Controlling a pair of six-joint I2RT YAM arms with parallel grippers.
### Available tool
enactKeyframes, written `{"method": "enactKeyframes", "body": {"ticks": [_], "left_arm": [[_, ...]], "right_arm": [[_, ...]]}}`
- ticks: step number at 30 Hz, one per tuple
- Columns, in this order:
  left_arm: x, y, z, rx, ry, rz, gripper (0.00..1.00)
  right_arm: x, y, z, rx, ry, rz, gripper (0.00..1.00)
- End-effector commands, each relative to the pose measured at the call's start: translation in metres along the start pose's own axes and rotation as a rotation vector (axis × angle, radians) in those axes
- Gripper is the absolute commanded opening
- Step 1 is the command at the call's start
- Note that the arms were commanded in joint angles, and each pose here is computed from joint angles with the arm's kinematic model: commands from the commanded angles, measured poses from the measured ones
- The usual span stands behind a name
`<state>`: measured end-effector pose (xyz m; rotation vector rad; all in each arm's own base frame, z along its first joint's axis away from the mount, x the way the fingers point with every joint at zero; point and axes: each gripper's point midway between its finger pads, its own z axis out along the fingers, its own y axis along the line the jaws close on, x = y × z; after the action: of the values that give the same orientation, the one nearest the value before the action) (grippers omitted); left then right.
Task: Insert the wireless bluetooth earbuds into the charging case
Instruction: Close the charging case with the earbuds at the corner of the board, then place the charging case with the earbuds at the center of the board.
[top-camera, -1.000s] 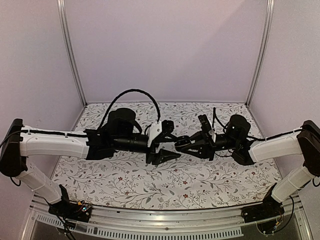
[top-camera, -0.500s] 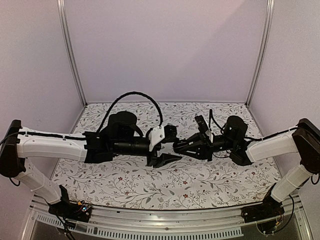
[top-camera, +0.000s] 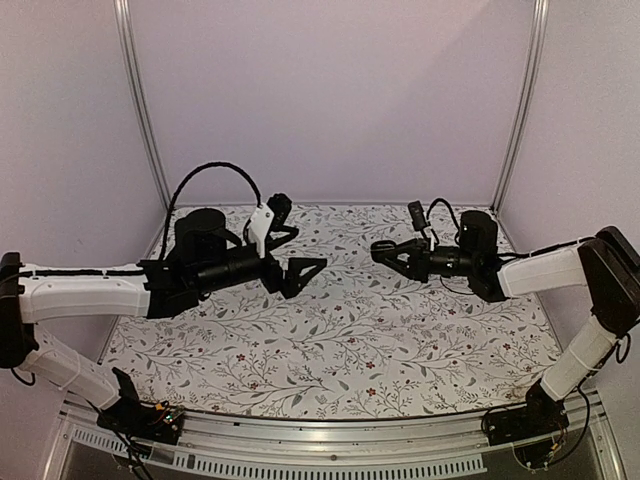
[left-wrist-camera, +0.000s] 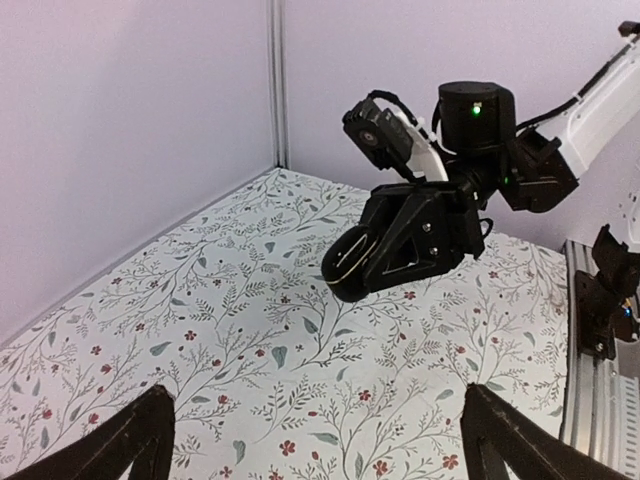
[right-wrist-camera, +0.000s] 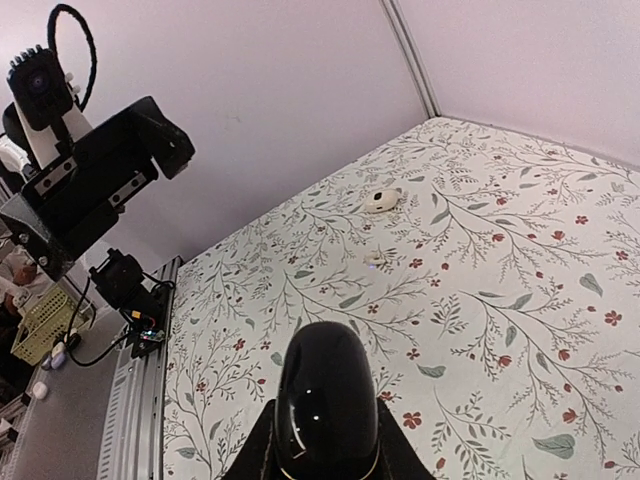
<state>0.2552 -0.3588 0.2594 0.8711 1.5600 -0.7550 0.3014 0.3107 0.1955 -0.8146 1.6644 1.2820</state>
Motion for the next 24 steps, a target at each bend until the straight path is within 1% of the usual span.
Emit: {"method": "enactKeyframes", "body": {"ticks": [1, 3, 5, 9, 13, 18, 24], "left_arm": [[0.004, 0.041, -0.004, -0.173, 0.014, -0.126, 1.0], [0.01, 0.057, -0.005, -0.25, 0.037, -0.154, 1.0], [0.014, 0.065, -0.007, -0.276, 0.04, -0.186, 1.0], [0.016, 0.072, -0.011, -0.26, 0.03, -0.264, 1.0], [0.016, 0.081, -0.02, -0.274, 0.025, -0.316, 1.0], [0.021, 0.093, -0.031, -0.315, 0.036, -0.339, 1.0], [0.032, 0.101, -0.038, -0.336, 0.049, -0.357, 1.0]], "right_arm": [[0.013, -0.055, -0.011, 0.137, 0.066, 0.125, 0.05], [0.016, -0.075, -0.019, 0.184, 0.069, 0.162, 0.06], [0.017, -0.096, -0.028, 0.246, 0.071, 0.198, 0.07], [0.022, -0.132, -0.037, 0.308, 0.104, 0.277, 0.07], [0.025, -0.157, -0.036, 0.352, 0.126, 0.316, 0.07], [0.034, -0.182, -0.028, 0.366, 0.175, 0.373, 0.08], [0.041, -0.196, -0.01, 0.32, 0.213, 0.42, 0.1]]}}
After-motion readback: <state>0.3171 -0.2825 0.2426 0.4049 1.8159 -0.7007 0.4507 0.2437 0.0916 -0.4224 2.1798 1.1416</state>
